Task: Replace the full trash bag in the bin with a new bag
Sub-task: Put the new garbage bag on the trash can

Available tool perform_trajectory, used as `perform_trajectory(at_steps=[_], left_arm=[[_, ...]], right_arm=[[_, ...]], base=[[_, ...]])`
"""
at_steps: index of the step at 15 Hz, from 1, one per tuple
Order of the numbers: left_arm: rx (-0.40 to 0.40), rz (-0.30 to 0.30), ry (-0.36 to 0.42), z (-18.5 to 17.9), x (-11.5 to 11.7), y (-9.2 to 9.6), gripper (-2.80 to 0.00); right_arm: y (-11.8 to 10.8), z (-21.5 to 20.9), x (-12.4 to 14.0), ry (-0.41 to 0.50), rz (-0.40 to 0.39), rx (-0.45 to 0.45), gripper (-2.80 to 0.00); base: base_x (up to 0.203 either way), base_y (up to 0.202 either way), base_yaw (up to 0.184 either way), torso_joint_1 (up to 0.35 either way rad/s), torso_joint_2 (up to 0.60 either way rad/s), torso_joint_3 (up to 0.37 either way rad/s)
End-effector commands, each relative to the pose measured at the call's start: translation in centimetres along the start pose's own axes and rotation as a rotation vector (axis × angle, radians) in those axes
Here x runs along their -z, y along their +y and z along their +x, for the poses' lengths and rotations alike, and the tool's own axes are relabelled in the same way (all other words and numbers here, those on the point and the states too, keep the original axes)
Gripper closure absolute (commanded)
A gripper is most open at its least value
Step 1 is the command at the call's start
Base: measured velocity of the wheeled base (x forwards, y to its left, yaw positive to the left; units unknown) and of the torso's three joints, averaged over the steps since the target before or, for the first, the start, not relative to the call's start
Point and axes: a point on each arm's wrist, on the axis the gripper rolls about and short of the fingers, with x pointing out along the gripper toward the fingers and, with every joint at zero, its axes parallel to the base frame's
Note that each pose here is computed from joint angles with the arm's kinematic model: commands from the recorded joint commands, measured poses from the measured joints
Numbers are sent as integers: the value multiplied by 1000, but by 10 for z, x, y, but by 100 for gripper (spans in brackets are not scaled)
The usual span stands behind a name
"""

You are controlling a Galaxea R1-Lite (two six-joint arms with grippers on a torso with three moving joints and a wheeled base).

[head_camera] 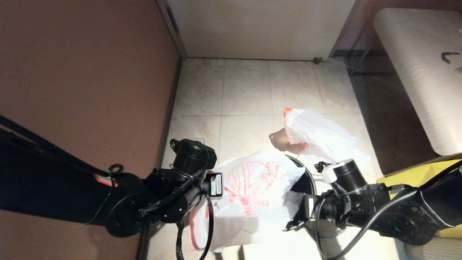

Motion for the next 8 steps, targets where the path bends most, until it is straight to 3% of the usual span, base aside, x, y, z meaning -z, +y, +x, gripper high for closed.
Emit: perform_trajectory(at_steps=[1, 4, 8], left_arm=[[-46, 15, -14, 2, -3, 7, 0], [-27, 65, -53, -12, -7, -6, 0], [1, 112, -64, -30, -5, -26, 0]], right_arm=[[-5, 29, 24, 80, -16, 30, 0], [0, 61, 36, 29, -69, -3, 0], [24, 63, 4, -92, -65, -78, 0]], base=[[0, 0, 0, 0, 0, 0], [0, 0, 0, 0, 0, 0], [0, 0, 0, 0, 0, 0]])
